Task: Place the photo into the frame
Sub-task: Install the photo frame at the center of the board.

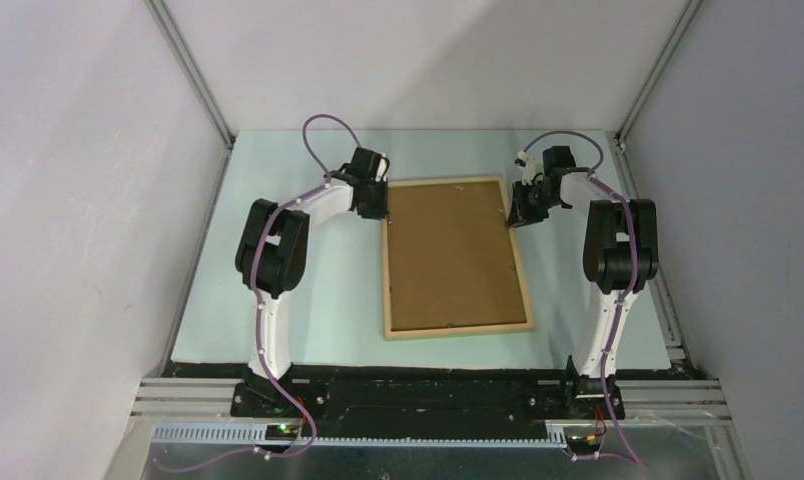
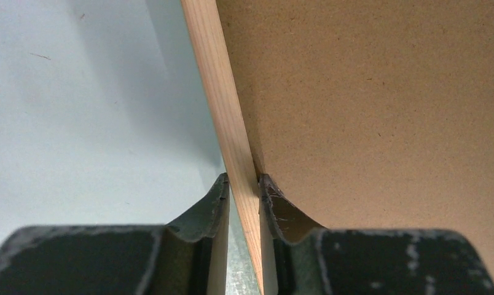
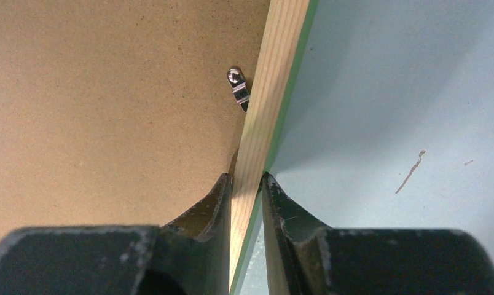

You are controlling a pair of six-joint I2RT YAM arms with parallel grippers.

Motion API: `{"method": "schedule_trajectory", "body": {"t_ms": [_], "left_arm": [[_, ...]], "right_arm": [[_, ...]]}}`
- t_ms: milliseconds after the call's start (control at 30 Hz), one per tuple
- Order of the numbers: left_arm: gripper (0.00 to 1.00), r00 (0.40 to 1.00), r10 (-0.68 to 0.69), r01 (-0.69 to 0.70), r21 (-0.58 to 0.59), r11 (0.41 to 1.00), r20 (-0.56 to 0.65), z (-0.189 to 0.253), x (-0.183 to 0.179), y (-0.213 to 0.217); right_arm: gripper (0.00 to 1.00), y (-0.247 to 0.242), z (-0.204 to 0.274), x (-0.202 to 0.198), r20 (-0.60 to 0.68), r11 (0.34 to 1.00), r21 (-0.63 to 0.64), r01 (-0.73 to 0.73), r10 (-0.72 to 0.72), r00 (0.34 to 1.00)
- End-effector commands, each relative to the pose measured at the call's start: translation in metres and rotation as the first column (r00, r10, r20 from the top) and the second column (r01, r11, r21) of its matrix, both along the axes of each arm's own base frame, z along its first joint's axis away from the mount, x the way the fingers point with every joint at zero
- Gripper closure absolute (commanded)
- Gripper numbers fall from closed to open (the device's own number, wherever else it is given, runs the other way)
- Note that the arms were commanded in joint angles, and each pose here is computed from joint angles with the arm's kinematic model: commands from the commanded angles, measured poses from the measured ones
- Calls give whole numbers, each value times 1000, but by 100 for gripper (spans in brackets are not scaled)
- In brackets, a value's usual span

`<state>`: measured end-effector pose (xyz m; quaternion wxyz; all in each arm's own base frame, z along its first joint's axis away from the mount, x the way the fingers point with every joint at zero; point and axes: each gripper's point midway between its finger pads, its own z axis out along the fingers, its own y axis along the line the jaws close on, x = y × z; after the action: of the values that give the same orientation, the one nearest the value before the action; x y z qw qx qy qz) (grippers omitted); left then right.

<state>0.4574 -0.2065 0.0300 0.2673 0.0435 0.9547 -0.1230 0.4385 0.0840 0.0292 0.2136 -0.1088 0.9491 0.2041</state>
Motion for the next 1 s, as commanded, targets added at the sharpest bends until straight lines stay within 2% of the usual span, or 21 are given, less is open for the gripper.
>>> {"method": "schedule_trajectory", "body": {"t_ms": [0,133,267,633,967], "left_arm": [[81,1000,-10,11,66,998,-5,10,-10,18],[60,1000,1,-1,36,999,2,17,-7,14],[52,1000,12,-12,12,1000,5,21,-3,11],[49,999,42,-43,-30,999,-30,14,-2,4],[47,998,66,-66,-39,997,-11,21,6,5]], "right_arm": [[100,2,3,-14,-41,1000,20,-7,8,999],[100,2,2,-14,-42,1000,20,-6,7,999],[100,2,1,-14,-45,1000,19,-6,7,999],[100,2,1,-15,-49,1000,23,-7,8,999],[100,2,-1,-15,-55,1000,22,-7,8,998]]}}
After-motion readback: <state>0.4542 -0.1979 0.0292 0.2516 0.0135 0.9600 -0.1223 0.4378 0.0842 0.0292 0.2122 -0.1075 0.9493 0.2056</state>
